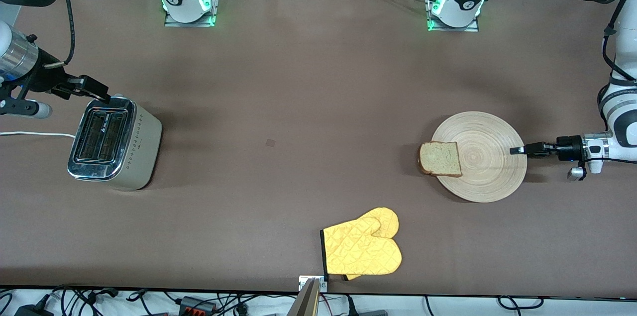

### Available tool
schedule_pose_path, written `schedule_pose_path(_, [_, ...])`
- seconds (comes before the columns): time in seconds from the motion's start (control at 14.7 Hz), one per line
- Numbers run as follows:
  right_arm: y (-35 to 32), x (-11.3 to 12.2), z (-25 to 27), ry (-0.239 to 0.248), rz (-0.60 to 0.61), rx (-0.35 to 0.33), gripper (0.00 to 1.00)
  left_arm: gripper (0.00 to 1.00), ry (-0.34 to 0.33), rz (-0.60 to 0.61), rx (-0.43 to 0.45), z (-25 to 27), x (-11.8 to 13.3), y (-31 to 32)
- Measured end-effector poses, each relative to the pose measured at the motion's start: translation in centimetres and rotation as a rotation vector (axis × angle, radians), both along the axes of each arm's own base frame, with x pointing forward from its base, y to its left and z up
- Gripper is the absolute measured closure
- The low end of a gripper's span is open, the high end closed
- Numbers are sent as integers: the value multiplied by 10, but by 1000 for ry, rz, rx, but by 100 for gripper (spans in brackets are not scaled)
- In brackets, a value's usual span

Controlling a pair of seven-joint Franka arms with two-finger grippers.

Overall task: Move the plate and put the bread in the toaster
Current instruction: 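Grip the bamboo plate rim with the left gripper, then slide the plate with the left gripper toward the toaster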

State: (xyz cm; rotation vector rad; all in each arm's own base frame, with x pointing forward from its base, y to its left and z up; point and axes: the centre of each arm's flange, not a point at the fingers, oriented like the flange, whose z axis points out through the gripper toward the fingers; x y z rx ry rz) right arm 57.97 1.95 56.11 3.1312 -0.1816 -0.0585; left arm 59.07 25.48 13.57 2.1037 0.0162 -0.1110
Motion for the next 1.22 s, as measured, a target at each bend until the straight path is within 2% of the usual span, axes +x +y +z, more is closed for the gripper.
schedule_pose_path(0.27, [-1, 0, 1, -1, -1, 0, 0, 91, -1, -98, -82, 21, 12, -36])
schedule_pose_path(0.48, [-2, 0, 2, -3, -3, 0, 0, 91, -4, -201, -148, 35, 27, -91])
schedule_pose_path(0.61, [-2, 0, 2, -4, -3, 0, 0, 91, 4, -267, -174, 41, 40, -143])
schedule_pose_path(0.75, [-2, 1, 4, -8, -3, 0, 0, 91, -1, -319, -160, 41, 53, -199])
schedule_pose_path(0.95, [-2, 1, 5, -10, -3, 1, 0, 91, -23, -325, -142, 35, 67, -288])
schedule_pose_path(1.22, [-2, 1, 5, -10, -3, 1, 0, 91, -19, -301, -147, 14, 55, -422])
